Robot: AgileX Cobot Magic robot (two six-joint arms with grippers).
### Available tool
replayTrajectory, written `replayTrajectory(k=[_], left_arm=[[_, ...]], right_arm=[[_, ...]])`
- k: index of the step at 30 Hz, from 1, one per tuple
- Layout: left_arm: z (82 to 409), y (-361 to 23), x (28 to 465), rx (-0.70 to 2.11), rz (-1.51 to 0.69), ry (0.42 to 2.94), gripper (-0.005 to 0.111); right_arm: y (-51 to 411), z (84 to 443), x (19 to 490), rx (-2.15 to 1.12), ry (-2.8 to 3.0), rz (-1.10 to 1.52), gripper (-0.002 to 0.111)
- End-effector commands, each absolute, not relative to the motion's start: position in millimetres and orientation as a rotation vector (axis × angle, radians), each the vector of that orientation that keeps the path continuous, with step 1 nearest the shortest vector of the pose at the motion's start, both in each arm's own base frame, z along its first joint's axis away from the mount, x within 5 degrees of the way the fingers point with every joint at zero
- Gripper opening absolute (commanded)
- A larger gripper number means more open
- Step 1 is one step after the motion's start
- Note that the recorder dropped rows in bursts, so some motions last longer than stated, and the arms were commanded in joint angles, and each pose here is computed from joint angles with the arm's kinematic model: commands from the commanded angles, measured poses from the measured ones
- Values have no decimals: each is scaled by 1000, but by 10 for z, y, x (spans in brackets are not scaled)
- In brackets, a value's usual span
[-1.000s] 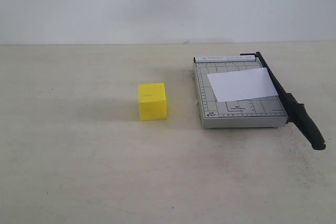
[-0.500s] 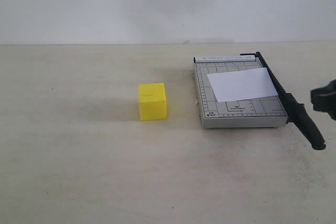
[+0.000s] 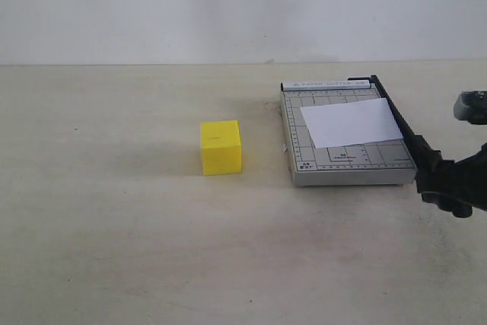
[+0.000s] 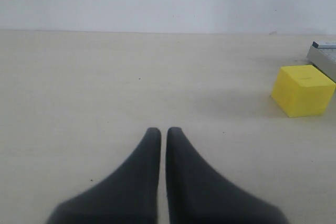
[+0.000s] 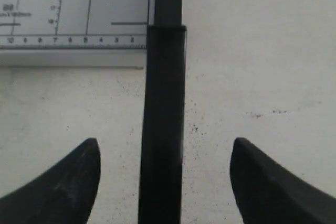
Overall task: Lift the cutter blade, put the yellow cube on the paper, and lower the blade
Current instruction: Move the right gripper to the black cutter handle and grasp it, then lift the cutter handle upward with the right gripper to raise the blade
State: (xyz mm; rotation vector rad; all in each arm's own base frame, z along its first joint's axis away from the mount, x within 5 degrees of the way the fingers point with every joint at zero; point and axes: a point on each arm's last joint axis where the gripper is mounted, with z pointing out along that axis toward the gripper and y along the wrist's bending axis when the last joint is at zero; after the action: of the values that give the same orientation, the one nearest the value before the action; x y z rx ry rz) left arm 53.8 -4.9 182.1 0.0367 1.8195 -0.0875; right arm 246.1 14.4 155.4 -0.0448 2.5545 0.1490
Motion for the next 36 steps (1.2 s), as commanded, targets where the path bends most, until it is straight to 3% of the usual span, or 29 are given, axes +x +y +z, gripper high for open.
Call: replayTrajectory(k=[1, 13, 15, 21, 27, 36], left_arm=[[1851, -51, 540, 34, -96, 1795, 5], [1851, -51, 540, 34, -96, 1795, 5], [1851, -51, 540, 34, -96, 1795, 5], [1851, -51, 540, 34, -96, 1795, 5], [1851, -51, 540, 34, -96, 1795, 5], [1851, -51, 540, 34, -96, 1795, 5]], right_arm=[[135, 1458, 2490, -47, 2581, 131, 66], [119, 1443, 2510, 2, 2571, 119, 63], [126, 1439, 2502, -2, 2580, 129, 51], [148, 1428, 2479, -15, 2607, 160, -1], [164, 1512, 2534, -25, 2586, 180, 0], [191, 2242, 2678, -69, 2329, 197, 0]])
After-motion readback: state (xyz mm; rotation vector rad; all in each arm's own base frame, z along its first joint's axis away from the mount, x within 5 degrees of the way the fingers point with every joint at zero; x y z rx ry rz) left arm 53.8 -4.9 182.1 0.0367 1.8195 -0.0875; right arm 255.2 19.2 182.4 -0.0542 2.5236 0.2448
